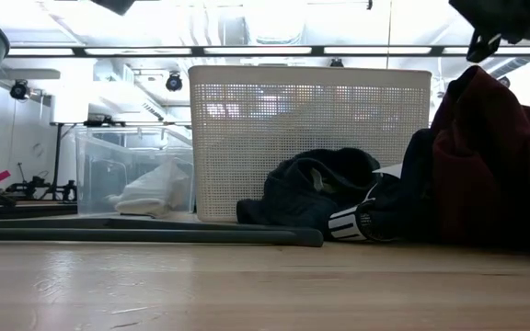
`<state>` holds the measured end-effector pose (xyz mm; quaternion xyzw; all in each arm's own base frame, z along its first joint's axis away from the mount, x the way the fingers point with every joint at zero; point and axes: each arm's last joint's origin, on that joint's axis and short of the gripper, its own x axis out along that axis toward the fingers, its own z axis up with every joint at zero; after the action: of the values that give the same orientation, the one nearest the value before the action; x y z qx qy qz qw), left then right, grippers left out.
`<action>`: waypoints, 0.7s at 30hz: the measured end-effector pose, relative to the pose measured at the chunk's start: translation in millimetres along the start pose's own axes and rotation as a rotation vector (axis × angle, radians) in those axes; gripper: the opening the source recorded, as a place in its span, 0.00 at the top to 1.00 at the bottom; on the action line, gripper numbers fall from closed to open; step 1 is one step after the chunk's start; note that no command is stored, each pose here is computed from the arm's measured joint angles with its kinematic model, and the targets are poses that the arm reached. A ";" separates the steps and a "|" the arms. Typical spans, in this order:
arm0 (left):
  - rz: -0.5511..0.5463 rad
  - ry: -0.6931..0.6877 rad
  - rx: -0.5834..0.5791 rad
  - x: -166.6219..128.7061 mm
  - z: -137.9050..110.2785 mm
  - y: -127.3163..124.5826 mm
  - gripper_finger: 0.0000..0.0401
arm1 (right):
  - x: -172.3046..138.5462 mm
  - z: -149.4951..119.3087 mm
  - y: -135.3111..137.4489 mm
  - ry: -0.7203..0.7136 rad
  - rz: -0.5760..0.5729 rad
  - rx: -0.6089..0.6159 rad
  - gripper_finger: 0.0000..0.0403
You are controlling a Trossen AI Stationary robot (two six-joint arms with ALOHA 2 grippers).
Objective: Pick & Place Cloths
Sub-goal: Put the red boxers into the gray bin
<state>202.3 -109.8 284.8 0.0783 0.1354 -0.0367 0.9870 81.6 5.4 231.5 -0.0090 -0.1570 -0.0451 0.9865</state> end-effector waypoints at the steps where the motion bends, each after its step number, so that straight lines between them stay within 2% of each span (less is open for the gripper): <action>1: -0.001 -0.019 -0.009 -4.0 -4.2 2.0 0.55 | 0.0 1.1 -0.1 -0.011 -0.001 0.017 0.98; 5: -0.002 -0.080 -0.040 -16.3 -21.4 8.4 0.55 | 2.3 -0.4 0.5 0.004 -0.002 0.133 0.98; 7: -0.018 -0.114 -0.051 -19.9 -30.8 9.8 0.55 | 5.9 -2.4 2.9 0.022 0.045 0.221 0.98; 10: -0.046 -0.153 -0.007 -23.7 -45.5 10.8 0.55 | 13.5 -8.8 7.8 0.090 0.128 0.308 0.98; 14: -0.046 -0.197 -0.018 -34.9 -54.5 16.6 0.55 | 24.9 -19.9 12.2 0.211 0.139 0.419 0.98; 18: -0.106 -0.240 -0.079 -47.3 -62.5 21.4 0.55 | 37.5 -24.3 19.1 0.315 0.194 0.441 0.98; 21: -0.140 -0.255 -0.122 -52.8 -70.6 23.3 0.55 | 50.7 -20.2 28.9 0.332 0.239 0.460 0.98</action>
<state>135.3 -72.6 235.4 0.0035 0.0161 -0.1067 0.9942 138.5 29.1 227.9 0.2038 0.0022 0.1071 0.9731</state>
